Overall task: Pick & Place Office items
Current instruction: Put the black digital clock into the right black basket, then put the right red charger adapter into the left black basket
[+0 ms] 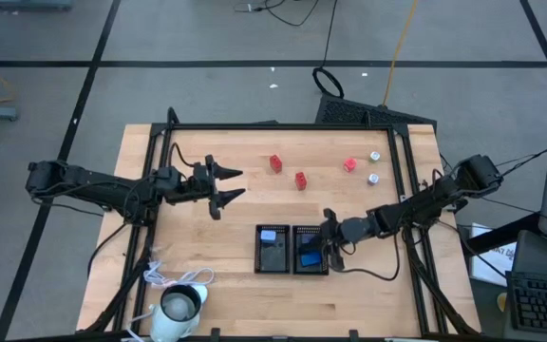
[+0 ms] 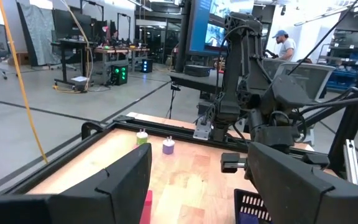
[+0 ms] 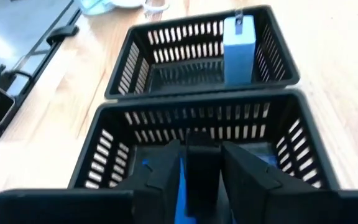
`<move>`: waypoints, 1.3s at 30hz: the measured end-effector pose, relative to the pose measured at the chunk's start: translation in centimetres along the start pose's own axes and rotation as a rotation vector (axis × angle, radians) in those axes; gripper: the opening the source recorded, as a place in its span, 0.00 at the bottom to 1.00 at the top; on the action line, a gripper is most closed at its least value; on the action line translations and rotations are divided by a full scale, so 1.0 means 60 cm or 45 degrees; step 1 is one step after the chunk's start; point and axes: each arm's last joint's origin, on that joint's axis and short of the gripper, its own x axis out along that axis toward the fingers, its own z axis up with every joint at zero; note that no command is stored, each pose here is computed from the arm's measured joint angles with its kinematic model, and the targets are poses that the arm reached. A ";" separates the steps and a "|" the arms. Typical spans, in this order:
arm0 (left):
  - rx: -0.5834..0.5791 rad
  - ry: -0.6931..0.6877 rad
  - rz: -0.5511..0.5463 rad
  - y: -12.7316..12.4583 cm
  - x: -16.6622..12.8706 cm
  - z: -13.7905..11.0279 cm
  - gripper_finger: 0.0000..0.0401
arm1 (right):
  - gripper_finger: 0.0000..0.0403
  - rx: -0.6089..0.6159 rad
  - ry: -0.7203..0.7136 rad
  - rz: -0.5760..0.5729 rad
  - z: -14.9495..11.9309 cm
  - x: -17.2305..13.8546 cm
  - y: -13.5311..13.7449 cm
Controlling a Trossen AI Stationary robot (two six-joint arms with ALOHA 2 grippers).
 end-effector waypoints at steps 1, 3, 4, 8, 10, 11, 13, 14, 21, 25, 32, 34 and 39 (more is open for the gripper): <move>0.000 0.000 0.000 0.000 0.000 0.000 0.66 | 0.28 0.003 -0.011 -0.001 0.002 0.000 -0.001; 0.000 0.000 0.000 0.000 0.000 0.000 0.65 | 0.32 0.009 -0.027 -0.006 0.004 0.000 -0.004; 0.000 0.000 0.000 0.000 0.000 0.000 0.64 | 0.34 0.013 -0.035 -0.011 0.006 0.001 -0.005; -0.002 0.001 0.000 0.000 0.000 0.000 0.63 | 0.40 0.025 -0.109 -0.029 0.015 0.000 -0.008; -0.002 0.001 0.000 0.000 0.000 0.000 0.63 | 0.42 0.012 -0.142 -0.023 0.020 0.000 -0.009; -0.002 0.001 0.000 0.000 0.000 0.000 0.63 | 0.43 0.000 -0.160 -0.019 0.023 0.000 -0.009; -0.004 0.001 0.000 0.000 0.000 0.000 0.63 | 0.44 -0.026 -0.197 -0.013 0.028 0.000 -0.009; -0.017 0.001 0.000 0.000 0.000 0.000 0.64 | 0.44 -0.039 -0.213 -0.011 0.030 -0.001 -0.009; -0.257 0.080 0.100 0.000 0.021 -0.002 0.66 | 0.44 -0.046 -0.356 -0.037 0.052 -0.004 -0.026; -0.244 0.321 0.187 -0.005 0.067 0.005 0.66 | 0.45 -0.058 -0.438 -0.082 0.067 -0.006 -0.044; -0.163 0.654 0.325 0.000 0.157 -0.007 0.74 | 0.44 0.002 -0.513 -0.211 0.080 -0.011 -0.079; -0.113 0.696 0.326 0.002 0.176 -0.014 0.76 | 0.45 0.060 -0.500 -0.334 0.077 -0.011 -0.090; -0.011 0.707 0.313 0.008 0.199 -0.012 0.77 | 0.51 0.086 -0.368 -0.668 0.055 -0.010 -0.110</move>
